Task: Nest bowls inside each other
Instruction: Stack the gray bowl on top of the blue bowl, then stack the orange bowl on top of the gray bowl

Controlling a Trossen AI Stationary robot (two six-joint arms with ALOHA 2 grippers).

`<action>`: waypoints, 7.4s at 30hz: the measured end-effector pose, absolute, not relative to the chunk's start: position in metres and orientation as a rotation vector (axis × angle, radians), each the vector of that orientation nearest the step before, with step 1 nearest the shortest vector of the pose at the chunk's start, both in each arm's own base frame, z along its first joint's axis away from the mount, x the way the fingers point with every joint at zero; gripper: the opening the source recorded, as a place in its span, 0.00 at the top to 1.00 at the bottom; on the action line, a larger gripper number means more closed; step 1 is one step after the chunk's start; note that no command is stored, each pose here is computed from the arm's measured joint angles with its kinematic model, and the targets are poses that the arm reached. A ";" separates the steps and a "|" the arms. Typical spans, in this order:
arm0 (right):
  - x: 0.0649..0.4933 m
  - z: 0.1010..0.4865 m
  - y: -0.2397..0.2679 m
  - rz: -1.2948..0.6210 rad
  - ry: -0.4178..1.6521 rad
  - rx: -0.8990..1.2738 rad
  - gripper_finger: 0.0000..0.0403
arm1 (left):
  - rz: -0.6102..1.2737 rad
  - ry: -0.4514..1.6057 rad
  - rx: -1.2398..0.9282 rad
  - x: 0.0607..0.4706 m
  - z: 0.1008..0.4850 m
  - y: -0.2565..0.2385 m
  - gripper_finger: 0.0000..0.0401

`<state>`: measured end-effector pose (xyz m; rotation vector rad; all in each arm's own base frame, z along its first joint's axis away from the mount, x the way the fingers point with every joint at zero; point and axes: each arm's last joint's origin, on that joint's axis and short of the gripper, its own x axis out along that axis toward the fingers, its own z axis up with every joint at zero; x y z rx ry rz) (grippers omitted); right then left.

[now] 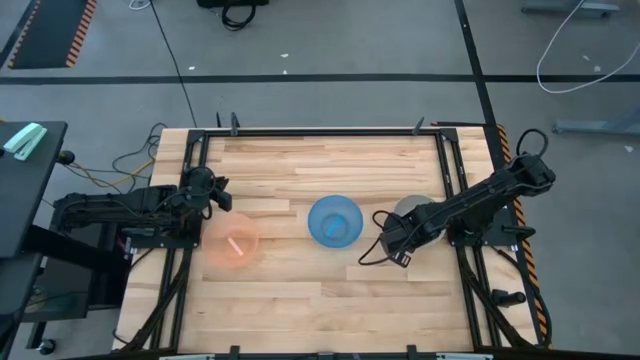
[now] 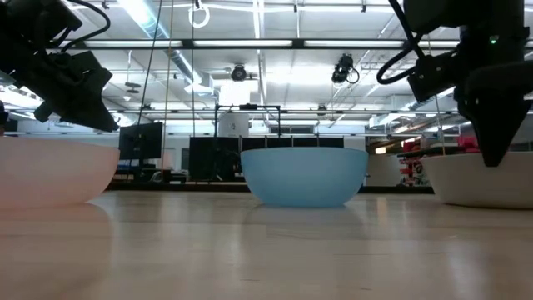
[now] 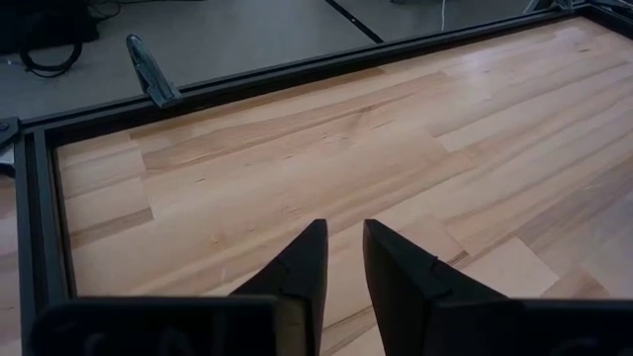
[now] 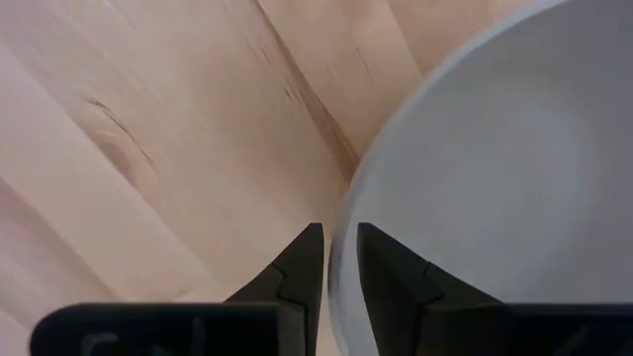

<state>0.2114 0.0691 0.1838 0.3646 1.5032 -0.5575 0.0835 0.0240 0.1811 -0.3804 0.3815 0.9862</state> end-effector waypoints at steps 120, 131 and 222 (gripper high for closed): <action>0.379 0.269 0.094 -0.089 1.267 -0.232 0.74 | 0.987 0.382 -0.380 0.083 0.181 0.024 0.82; 0.384 0.258 0.093 -0.090 1.296 -0.235 0.70 | 0.988 0.389 -0.376 0.084 0.181 0.024 0.81; 0.424 0.317 0.098 0.272 0.849 -0.081 0.77 | 0.303 0.970 -0.670 0.170 0.174 0.005 0.96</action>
